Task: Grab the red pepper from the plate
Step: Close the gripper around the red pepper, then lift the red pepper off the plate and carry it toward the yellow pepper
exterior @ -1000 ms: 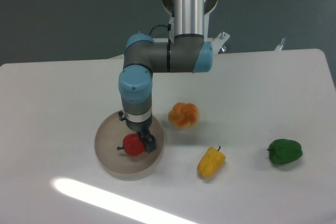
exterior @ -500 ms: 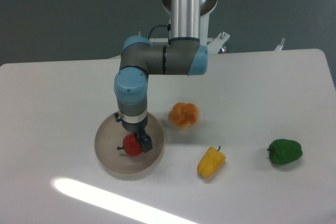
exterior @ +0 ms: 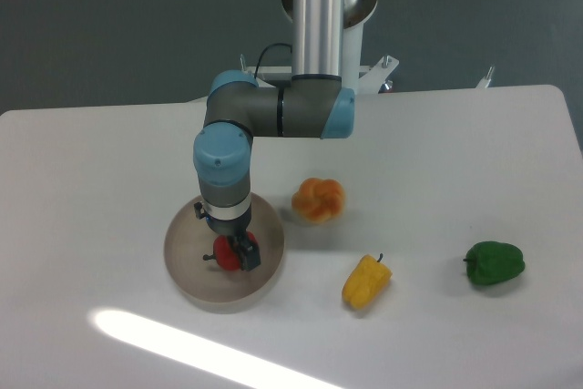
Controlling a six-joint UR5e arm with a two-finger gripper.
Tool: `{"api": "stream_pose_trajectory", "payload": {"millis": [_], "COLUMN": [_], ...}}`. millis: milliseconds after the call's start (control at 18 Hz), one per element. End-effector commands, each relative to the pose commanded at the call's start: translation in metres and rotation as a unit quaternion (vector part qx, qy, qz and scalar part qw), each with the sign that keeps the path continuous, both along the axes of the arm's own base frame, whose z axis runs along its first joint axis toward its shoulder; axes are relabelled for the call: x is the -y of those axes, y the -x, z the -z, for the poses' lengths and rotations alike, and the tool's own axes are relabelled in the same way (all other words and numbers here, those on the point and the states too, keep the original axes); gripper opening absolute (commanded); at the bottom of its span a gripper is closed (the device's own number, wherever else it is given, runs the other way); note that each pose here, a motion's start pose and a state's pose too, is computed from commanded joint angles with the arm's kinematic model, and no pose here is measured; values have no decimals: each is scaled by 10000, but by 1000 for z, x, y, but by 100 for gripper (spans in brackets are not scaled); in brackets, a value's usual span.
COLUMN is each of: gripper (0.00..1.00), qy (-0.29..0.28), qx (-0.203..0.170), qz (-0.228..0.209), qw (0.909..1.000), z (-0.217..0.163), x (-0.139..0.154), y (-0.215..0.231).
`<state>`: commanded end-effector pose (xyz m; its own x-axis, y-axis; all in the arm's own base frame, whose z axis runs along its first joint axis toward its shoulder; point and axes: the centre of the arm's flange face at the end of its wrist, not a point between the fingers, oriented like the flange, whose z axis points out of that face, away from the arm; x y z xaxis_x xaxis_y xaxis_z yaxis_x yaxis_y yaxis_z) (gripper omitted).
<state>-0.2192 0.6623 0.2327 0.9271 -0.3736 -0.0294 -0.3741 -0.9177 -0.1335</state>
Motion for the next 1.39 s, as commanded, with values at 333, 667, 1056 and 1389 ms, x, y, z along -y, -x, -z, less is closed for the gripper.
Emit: {"api": "stream_pose_trajectory", "payload": {"millis": [333,667,1056,1389], "gripper": [53,44,44,44], "qy": [-118,-366,-315,-348], "qx": [-47,-185,-363,-682], "qz": [-21,76,667,1099], "qw": [9999,9991,9966,9910], "z": [-12,-57,-127,-165], "x": [-3,4,33,76], "y": [10,40,133,215]}}
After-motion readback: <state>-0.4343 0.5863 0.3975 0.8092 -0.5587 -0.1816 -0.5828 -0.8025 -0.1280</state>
